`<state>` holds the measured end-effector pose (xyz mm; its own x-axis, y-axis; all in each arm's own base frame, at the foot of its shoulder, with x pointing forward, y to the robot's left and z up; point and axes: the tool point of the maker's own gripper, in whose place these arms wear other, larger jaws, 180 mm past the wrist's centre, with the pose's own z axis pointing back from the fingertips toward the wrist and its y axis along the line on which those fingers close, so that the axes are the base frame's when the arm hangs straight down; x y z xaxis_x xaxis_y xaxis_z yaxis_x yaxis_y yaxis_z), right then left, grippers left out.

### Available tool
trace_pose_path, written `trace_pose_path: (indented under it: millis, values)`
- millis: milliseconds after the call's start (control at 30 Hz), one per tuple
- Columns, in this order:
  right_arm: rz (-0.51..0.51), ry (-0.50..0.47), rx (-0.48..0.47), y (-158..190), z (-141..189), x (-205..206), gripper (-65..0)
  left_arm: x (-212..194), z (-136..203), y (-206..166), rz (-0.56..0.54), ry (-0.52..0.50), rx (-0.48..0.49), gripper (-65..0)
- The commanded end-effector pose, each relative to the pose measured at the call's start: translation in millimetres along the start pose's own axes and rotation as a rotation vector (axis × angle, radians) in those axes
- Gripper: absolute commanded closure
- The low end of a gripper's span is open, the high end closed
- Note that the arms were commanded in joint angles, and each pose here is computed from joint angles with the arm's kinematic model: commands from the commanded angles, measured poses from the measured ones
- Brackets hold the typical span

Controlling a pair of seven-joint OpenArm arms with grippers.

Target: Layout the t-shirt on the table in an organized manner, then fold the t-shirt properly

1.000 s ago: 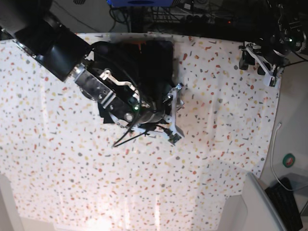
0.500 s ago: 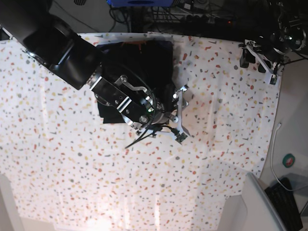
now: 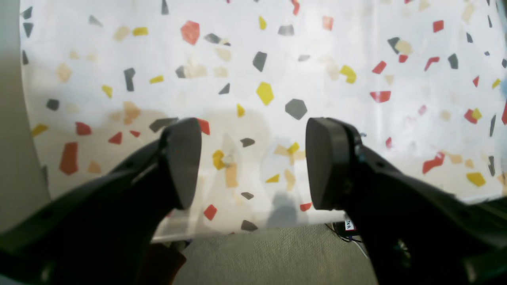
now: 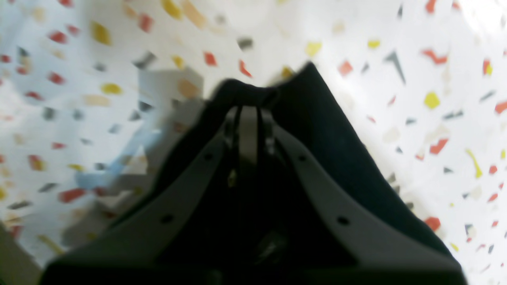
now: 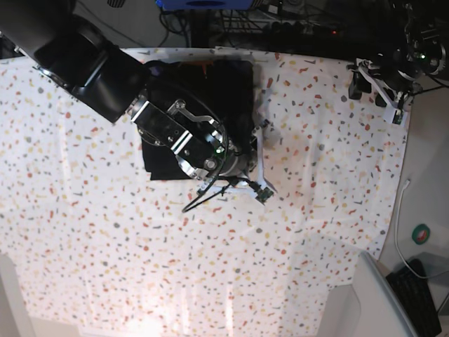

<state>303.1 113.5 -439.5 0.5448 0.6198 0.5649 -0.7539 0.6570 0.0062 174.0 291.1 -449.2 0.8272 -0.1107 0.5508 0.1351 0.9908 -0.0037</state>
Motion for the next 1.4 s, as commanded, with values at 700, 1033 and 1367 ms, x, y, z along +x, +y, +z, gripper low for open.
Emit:
trace_pose_path:
  millis: [700, 1033, 1367]
  values:
    - [-0.124, -0.076, -0.059, -43, 21, 19, 0.0, 9, 4, 7, -0.011, -0.028, 0.012, -39.7]
    - [-0.166, -0.031, -0.066, -51, 25, 12, 0.0, 20, 6, 0, -0.033, -0.055, 0.001, -39.7]
    - [-0.329, -0.084, -0.140, -66, 137, -67, -1.4, 77, 16, -133, -0.149, -0.235, -0.240, 0.0]
